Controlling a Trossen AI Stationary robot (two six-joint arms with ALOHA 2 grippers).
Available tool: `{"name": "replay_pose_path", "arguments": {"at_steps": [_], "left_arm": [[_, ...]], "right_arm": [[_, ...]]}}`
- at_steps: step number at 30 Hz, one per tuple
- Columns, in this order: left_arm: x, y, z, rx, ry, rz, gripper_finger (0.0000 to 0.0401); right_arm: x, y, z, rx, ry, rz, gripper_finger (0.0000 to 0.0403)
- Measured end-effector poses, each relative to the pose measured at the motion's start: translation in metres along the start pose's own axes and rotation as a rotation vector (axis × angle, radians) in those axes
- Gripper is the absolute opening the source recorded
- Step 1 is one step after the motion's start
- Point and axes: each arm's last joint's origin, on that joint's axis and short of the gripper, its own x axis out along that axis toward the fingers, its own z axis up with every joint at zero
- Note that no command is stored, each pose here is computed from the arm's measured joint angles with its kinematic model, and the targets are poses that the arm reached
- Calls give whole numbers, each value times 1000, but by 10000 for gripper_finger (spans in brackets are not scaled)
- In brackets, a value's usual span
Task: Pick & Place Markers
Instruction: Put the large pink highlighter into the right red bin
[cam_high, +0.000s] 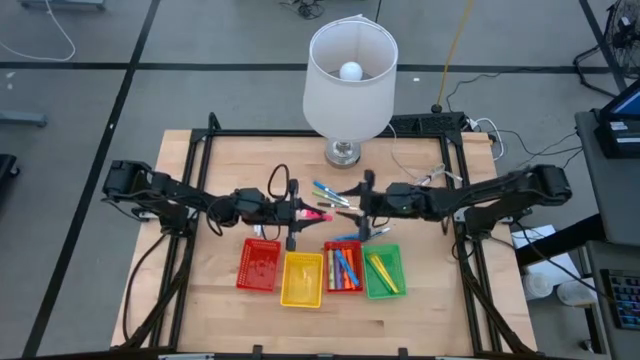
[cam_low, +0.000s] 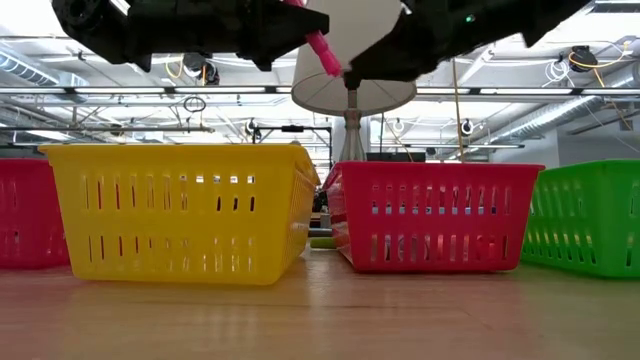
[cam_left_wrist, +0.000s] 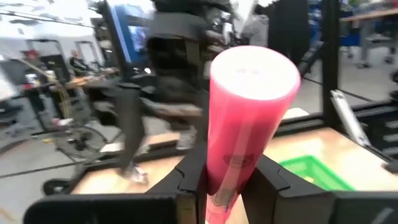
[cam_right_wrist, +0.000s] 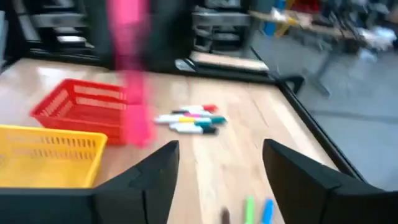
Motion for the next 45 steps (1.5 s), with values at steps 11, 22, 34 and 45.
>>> {"name": "replay_pose_path", "arguments": {"at_steps": [11,22,34,45], "left_arm": [[-1,-7,-10,-218,105,-93,72],[51,-43,-22,-251,365,-196,66],[93,-73,-30,-219,568,-421,72],[91,-70,-34,-294,622,-392,142]], "right_arm": [[-40,-10,17,111,2,5,208],[-41,-10,21,73,-35,3,203],[-40,-10,21,55,-36,6,201],[-40,-10,22,52,-50,5,201]]}}
